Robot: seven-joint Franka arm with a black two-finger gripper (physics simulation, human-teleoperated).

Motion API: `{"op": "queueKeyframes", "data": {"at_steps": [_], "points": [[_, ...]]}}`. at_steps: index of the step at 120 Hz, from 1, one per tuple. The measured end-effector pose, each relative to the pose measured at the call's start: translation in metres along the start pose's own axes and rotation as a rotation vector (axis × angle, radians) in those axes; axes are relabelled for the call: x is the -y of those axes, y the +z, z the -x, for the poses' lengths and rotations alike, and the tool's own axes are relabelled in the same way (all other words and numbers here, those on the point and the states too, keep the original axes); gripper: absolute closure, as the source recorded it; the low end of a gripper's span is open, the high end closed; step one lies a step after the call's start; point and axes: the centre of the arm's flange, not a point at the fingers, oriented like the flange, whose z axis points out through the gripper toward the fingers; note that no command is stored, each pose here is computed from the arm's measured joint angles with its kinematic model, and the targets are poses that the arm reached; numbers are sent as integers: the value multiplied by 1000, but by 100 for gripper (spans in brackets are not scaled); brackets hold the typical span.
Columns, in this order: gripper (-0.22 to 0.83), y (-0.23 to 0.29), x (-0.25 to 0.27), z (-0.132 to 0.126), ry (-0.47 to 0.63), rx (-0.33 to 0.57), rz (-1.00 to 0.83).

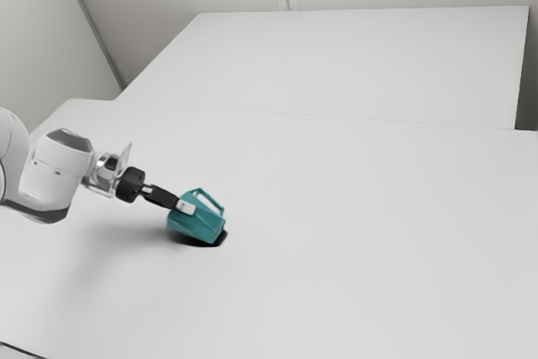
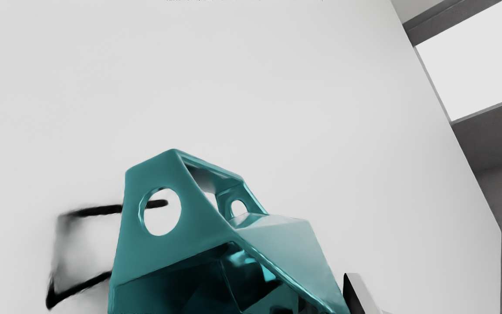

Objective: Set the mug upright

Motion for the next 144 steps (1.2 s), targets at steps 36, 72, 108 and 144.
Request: {"op": "queueKeyframes", "data": {"at_steps": [36, 72, 108, 144], "points": [[77, -4, -26, -23, 74, -31, 3], [79, 9, -50, -56, 164, 26, -72], [79, 0, -71, -104, 298, 197, -338], [79, 22, -90, -142, 351, 360, -527]]}}
